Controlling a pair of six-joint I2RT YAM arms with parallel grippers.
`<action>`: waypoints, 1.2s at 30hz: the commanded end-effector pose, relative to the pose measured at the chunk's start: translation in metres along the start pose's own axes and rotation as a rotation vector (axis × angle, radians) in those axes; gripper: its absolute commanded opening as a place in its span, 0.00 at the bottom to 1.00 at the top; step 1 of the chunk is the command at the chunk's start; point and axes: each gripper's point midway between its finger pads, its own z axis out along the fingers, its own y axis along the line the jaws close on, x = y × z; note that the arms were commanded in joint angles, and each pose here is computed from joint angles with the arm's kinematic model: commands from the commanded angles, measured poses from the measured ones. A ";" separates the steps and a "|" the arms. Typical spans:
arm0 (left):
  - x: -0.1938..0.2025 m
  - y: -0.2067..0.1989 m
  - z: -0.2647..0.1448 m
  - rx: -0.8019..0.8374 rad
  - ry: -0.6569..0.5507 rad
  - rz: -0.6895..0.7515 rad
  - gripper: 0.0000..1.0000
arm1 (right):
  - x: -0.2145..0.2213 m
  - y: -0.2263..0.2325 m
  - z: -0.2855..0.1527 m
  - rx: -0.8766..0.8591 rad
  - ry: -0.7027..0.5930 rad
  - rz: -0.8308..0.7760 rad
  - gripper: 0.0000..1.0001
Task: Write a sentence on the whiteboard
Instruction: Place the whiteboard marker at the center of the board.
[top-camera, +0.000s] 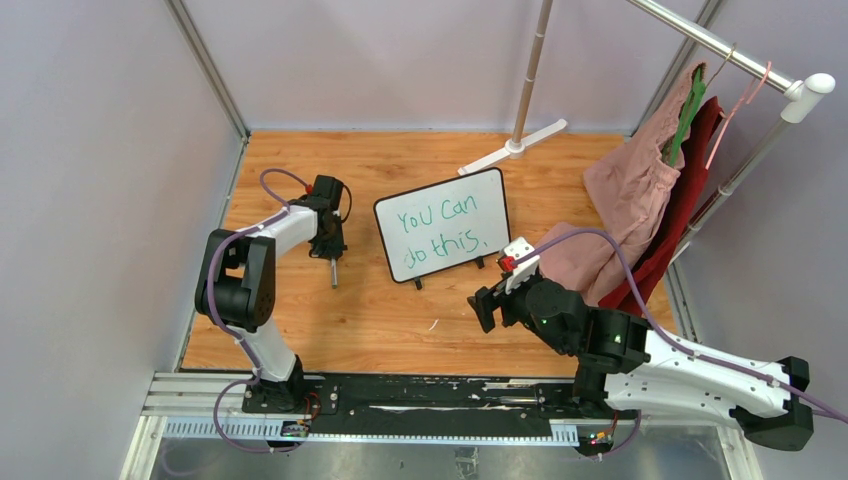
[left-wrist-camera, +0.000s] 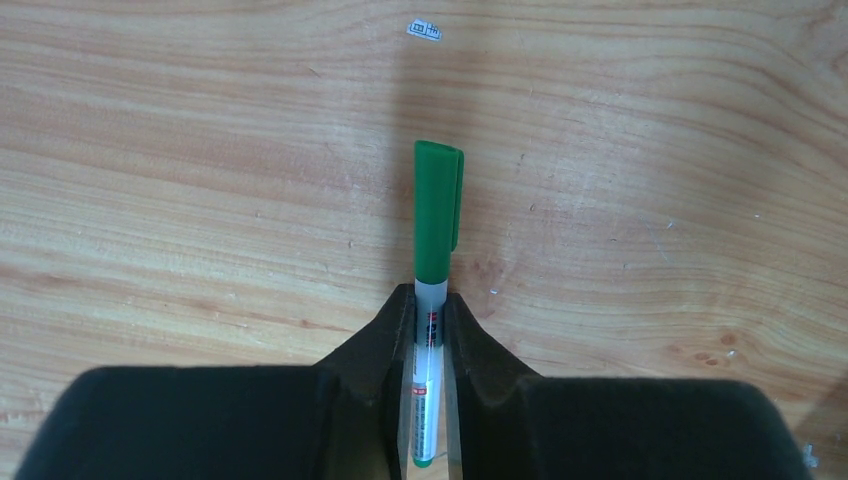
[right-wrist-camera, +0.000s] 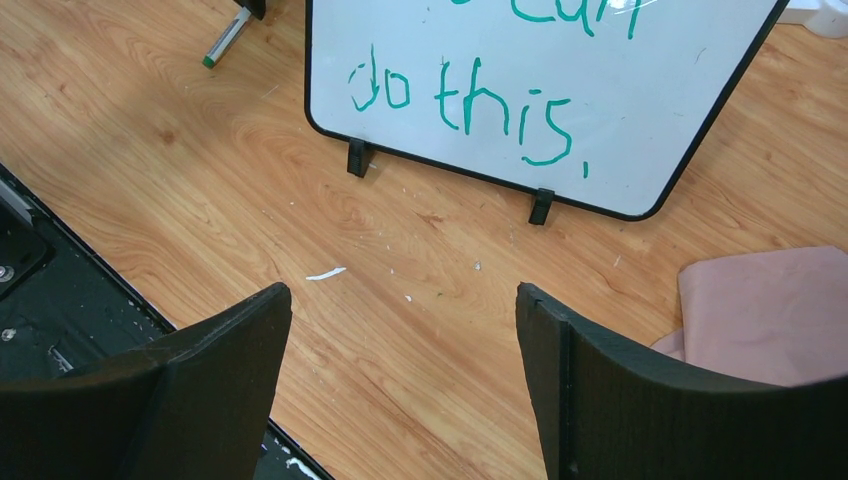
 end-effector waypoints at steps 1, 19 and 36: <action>0.003 0.004 0.009 -0.015 0.004 0.001 0.18 | -0.016 -0.009 -0.005 0.036 -0.044 0.028 0.85; 0.004 0.005 0.011 -0.021 0.009 -0.003 0.36 | -0.016 -0.014 -0.010 0.044 -0.052 0.024 0.85; 0.006 0.005 0.010 -0.022 0.013 -0.006 0.37 | -0.012 -0.016 -0.011 0.050 -0.052 0.031 0.84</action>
